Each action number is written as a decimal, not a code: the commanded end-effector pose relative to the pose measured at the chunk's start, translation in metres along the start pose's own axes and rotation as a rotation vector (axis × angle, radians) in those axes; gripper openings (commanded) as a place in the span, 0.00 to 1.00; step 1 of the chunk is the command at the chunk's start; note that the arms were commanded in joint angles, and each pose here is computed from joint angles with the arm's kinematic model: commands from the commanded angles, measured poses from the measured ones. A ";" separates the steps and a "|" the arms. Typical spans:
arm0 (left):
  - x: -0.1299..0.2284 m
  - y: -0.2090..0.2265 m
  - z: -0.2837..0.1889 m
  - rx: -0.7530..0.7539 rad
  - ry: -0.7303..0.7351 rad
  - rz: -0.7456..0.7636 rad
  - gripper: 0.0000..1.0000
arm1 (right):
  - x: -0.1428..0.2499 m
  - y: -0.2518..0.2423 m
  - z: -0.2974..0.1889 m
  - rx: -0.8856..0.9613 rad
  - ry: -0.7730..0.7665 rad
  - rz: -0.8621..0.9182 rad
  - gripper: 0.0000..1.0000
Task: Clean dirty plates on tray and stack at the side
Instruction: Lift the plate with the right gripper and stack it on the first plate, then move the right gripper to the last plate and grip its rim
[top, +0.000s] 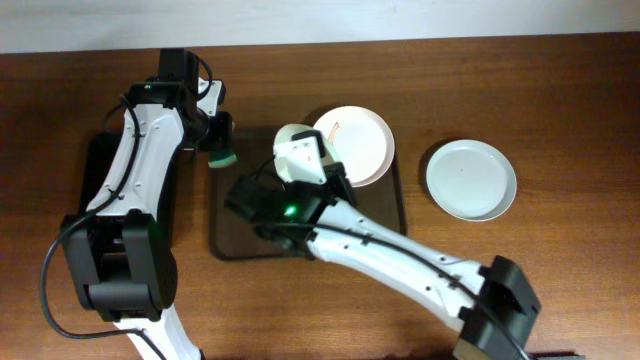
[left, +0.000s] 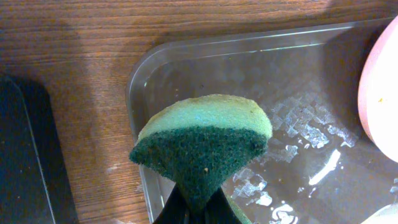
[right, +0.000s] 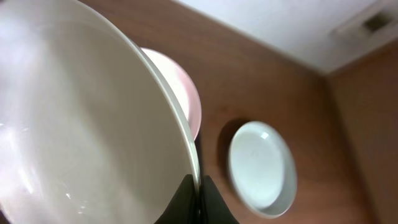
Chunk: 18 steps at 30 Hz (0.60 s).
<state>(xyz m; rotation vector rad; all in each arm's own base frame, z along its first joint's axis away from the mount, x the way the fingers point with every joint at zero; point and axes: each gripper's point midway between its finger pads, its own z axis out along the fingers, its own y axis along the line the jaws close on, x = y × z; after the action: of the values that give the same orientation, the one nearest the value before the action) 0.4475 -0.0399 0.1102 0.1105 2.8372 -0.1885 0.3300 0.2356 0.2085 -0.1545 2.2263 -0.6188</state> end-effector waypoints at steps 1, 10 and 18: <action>-0.001 0.004 0.005 -0.005 0.006 -0.013 0.01 | 0.001 -0.031 0.016 -0.241 0.276 0.298 0.04; -0.001 0.004 0.005 -0.005 0.006 -0.013 0.00 | 0.079 -0.249 0.149 -0.166 0.699 0.827 0.04; -0.001 0.004 0.005 -0.005 0.006 -0.013 0.00 | 0.203 -0.228 0.196 -0.074 0.858 0.857 0.04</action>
<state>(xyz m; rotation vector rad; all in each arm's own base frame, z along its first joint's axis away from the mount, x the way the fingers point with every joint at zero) 0.4477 -0.0387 0.1096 0.1090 2.8381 -0.1788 0.3222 -0.1037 0.0763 1.1856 2.7507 -0.1047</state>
